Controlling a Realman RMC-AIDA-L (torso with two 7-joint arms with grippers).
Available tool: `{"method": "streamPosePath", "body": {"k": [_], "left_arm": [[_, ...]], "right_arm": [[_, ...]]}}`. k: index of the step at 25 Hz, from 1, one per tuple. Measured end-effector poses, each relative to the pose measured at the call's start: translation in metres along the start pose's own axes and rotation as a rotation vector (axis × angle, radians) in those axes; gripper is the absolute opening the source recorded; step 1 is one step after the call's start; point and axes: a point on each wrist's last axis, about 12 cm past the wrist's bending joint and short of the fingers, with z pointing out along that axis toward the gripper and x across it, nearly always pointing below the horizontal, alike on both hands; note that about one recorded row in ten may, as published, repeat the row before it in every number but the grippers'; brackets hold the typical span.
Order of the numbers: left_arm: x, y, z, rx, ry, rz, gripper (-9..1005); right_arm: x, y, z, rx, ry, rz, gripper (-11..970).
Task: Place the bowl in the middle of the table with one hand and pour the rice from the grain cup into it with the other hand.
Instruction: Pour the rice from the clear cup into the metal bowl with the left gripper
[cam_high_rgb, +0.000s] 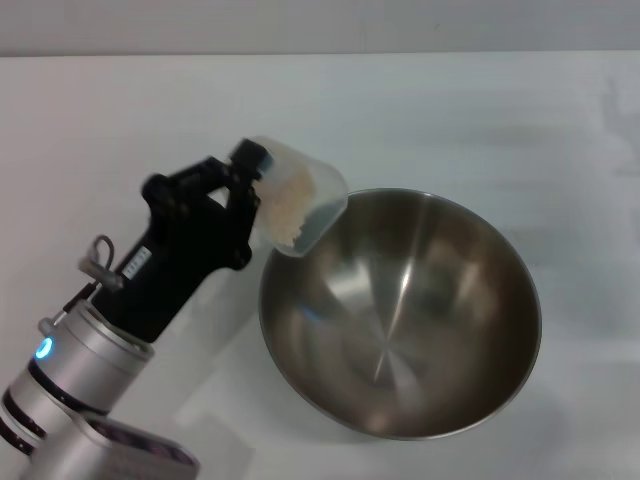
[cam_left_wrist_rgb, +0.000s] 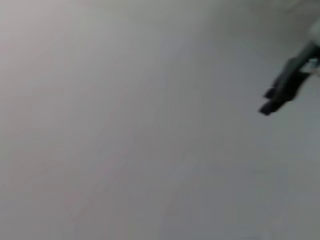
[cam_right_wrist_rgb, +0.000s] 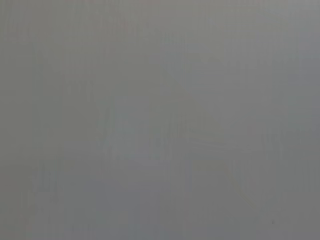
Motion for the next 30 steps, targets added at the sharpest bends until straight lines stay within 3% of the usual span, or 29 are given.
{"method": "streamPosePath", "body": {"k": [11,15,17,18,23,30], "left_arm": [[-0.013,-0.016,-0.008,0.097,-0.104,0.448,28],[-0.017,-0.017,-0.008,0.094,-0.126,0.563,28],[-0.017,-0.017,-0.008,0.094,-0.126,0.563,28],[-0.02,-0.02,-0.009,0.096,-0.157,0.649,28],[-0.027,-0.024,-0.01,0.094,-0.226,0.788,28],[-0.029,-0.024,-0.007,0.072,-0.246,0.896,28]], "right_arm": [[0.002,-0.001,-0.003,0.023,0.013,0.007,492],[0.004,-0.003,-0.005,0.027,0.02,0.005,492],[0.004,-0.002,-0.006,0.027,0.023,0.005,492],[0.005,-0.002,-0.007,0.026,0.024,0.005,492],[0.006,-0.003,-0.008,0.027,0.028,0.004,492],[0.006,-0.003,-0.009,0.028,0.029,0.004,492]]}}
